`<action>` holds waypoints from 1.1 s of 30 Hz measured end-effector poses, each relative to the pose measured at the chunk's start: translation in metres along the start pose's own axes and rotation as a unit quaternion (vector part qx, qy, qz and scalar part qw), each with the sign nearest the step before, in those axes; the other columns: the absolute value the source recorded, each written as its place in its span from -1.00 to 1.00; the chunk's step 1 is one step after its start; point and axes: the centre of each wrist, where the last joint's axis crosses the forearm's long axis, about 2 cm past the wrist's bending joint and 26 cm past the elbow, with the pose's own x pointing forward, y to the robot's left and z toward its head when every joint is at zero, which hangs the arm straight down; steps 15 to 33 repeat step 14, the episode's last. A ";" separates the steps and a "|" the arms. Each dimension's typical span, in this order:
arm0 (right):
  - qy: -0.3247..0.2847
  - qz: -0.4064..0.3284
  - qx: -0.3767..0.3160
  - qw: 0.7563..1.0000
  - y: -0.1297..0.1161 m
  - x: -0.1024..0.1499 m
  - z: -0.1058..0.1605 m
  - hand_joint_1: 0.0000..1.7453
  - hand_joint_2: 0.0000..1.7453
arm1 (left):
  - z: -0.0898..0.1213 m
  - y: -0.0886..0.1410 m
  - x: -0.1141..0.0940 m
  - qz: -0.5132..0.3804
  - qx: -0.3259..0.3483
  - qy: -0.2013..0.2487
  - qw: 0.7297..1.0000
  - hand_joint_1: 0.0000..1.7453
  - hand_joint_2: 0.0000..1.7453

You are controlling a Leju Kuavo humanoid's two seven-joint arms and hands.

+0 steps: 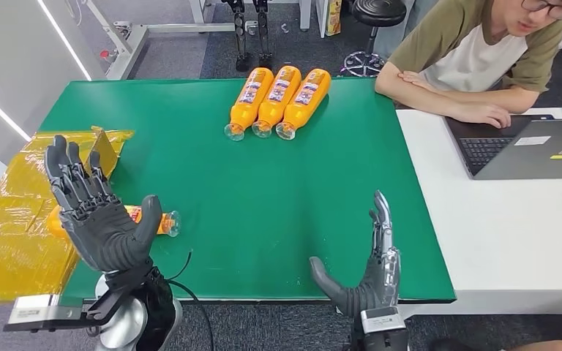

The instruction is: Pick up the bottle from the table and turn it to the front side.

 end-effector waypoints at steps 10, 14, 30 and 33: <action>-0.009 0.004 0.024 1.000 0.004 0.001 -0.005 -1.00 1.00 | 0.003 -0.004 0.011 -0.017 0.010 -0.009 1.000 -1.00 1.00; -0.010 0.004 0.024 1.000 0.004 0.002 -0.005 -1.00 1.00 | 0.003 -0.005 0.012 -0.016 0.012 -0.010 1.000 -1.00 1.00; -0.010 0.004 0.024 1.000 0.004 0.002 -0.005 -1.00 1.00 | 0.003 -0.005 0.012 -0.016 0.012 -0.010 1.000 -1.00 1.00; -0.010 0.004 0.024 1.000 0.004 0.002 -0.005 -1.00 1.00 | 0.003 -0.005 0.012 -0.016 0.012 -0.010 1.000 -1.00 1.00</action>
